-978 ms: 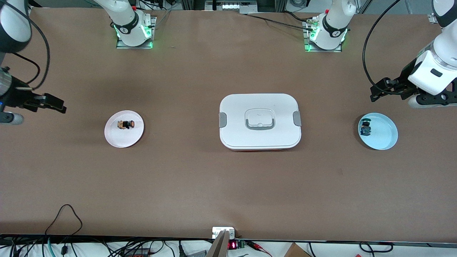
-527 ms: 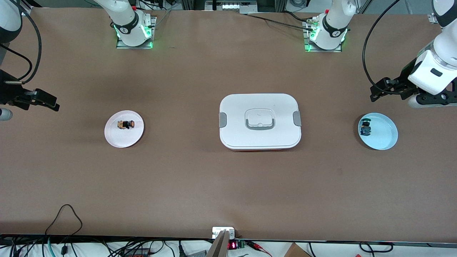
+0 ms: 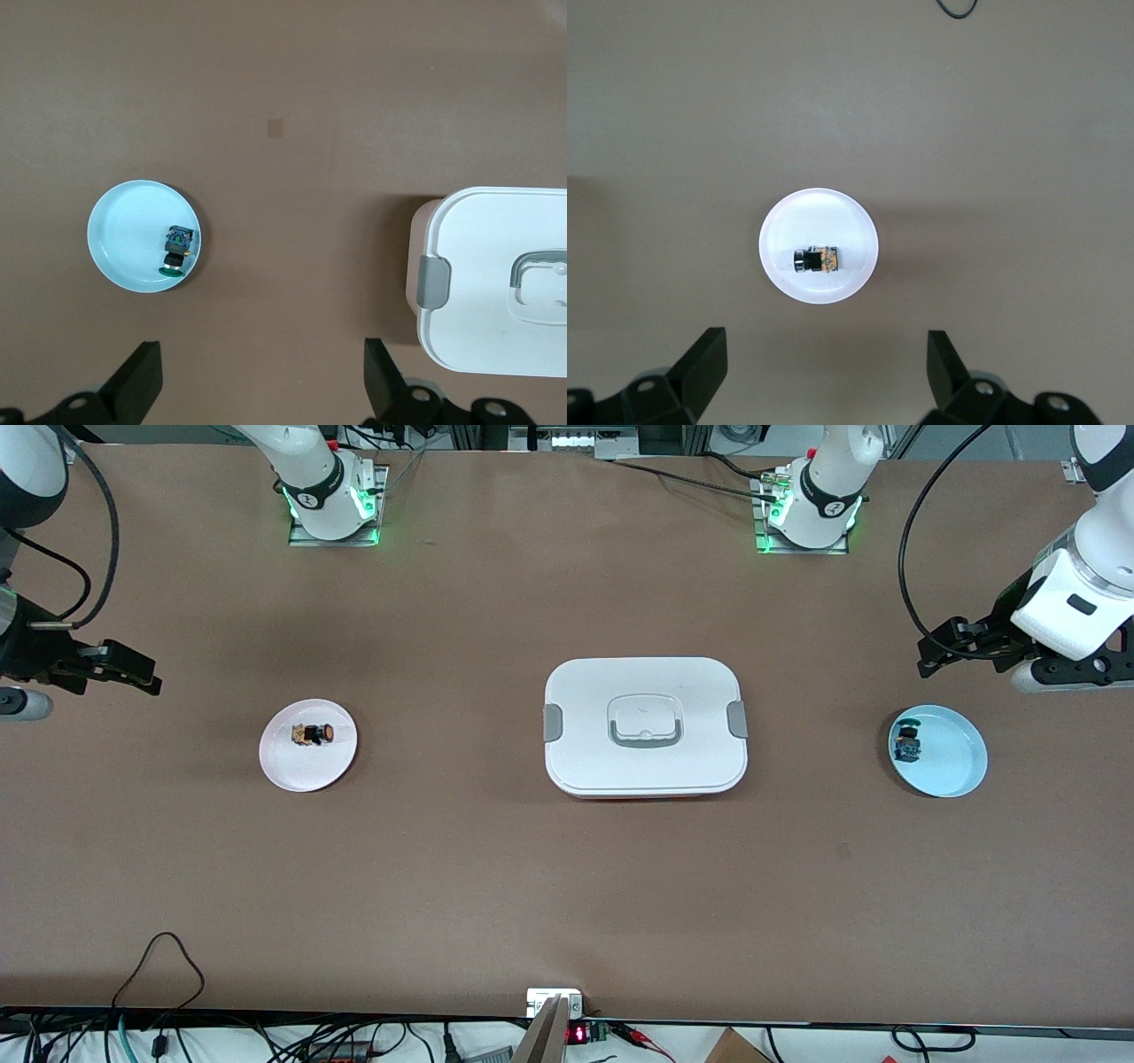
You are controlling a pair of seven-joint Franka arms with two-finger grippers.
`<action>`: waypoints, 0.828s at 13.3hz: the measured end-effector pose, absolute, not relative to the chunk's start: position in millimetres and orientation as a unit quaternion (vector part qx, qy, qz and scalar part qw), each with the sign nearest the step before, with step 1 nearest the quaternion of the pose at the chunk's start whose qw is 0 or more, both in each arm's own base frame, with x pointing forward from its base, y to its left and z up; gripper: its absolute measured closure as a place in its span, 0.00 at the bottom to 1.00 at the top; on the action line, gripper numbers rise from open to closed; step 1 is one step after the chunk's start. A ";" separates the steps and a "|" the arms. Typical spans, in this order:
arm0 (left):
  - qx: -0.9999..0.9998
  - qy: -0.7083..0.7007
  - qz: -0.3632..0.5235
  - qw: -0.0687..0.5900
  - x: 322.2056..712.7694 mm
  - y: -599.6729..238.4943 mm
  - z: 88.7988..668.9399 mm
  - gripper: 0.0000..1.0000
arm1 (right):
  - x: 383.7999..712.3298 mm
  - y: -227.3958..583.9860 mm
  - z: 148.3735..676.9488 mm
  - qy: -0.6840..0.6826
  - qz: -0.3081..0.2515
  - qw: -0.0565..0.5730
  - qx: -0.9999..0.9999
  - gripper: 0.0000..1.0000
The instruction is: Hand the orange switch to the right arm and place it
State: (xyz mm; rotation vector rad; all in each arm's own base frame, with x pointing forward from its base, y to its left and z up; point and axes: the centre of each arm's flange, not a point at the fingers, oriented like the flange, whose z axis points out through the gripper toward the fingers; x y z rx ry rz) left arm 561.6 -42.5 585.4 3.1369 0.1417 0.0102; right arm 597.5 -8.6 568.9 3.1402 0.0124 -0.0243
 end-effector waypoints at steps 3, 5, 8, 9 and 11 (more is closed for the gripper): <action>0.999 0.045 0.003 0.001 561.6 -42.6 585.5 0.00 | 594.8 -9.8 569.3 0.003 -0.015 0.001 1.000 0.00; 0.999 0.045 0.003 0.001 561.6 -42.6 585.5 0.00 | 594.1 -13.4 568.6 0.000 -0.016 0.001 1.000 0.00; 0.999 0.045 0.003 0.001 561.6 -42.6 585.6 0.00 | 593.9 -15.1 567.6 -0.002 -0.017 0.001 1.000 0.00; 0.999 0.045 0.004 0.001 561.6 -42.6 585.7 0.00 | 593.9 -15.1 567.6 -0.002 -0.017 0.001 1.000 0.00; 0.999 0.045 0.004 0.001 561.6 -42.6 585.7 0.00 | 593.8 -15.0 567.6 -0.001 -0.018 0.001 1.000 0.00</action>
